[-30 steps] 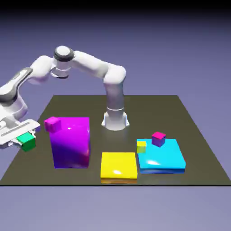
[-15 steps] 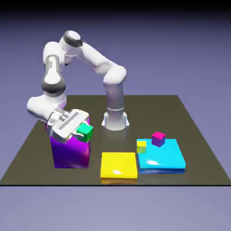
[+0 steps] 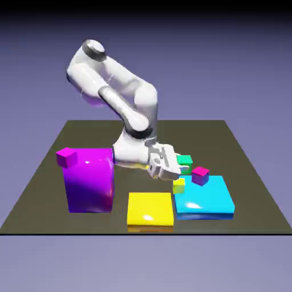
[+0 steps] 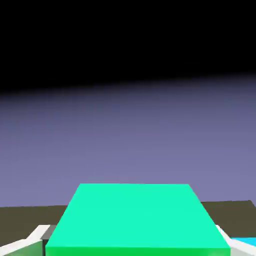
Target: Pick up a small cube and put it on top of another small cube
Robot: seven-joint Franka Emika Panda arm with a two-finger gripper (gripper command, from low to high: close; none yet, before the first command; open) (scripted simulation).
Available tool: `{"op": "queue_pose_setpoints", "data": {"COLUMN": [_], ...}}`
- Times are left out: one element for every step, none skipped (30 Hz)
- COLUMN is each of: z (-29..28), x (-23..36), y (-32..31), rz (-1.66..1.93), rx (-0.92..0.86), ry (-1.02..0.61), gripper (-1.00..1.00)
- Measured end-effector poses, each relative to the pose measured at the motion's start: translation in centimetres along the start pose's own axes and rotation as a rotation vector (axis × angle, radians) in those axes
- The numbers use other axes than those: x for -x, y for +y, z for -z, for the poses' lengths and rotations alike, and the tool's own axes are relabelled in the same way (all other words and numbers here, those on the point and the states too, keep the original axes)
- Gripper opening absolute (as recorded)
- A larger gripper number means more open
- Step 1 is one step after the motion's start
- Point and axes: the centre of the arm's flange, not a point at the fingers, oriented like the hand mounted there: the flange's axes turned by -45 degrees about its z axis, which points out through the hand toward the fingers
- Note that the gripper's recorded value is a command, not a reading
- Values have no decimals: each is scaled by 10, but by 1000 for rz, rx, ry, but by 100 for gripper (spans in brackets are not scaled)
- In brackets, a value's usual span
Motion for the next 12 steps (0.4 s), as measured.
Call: {"op": "queue_pose_setpoints", "data": {"z": [0,-11,-22,-33,-44,-53,-52,-52,-41,-30,-19,-8], "x": [0,4,8,12,16,20,20,20,15,11,7,3], "y": [0,1,2,2,1,0,0,0,1,2,2,1], "rz": [0,3,4,4,2,1,1,1,3,4,3,2], "rx": [0,2,3,3,1,0,1,1,3,4,4,3], "ry": [0,2,3,3,2,0,0,0,2,3,3,2], "gripper": [-100,-100,-100,-100,-100,100,100,100,100,100,100,100]}}
